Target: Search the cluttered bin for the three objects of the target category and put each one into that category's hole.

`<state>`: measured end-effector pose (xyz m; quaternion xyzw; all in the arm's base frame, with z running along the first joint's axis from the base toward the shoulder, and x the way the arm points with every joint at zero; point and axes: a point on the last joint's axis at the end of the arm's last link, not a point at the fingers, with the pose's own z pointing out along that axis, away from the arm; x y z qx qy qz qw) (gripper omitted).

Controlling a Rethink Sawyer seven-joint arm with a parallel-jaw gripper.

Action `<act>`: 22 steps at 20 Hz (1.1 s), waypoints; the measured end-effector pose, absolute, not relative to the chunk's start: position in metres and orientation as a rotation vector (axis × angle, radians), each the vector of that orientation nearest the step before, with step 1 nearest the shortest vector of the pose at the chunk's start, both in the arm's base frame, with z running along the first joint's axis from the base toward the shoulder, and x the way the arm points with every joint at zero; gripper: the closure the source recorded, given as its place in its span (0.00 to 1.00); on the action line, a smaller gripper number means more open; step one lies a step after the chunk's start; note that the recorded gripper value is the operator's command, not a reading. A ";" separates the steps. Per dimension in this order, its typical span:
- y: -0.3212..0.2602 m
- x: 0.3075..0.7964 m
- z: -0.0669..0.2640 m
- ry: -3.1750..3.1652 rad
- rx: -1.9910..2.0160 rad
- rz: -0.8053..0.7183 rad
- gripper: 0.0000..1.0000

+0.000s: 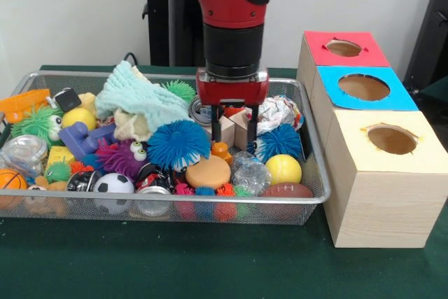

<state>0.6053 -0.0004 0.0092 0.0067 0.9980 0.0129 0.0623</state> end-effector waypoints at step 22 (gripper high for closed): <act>0.021 0.580 -0.008 2.954 -0.108 0.007 0.00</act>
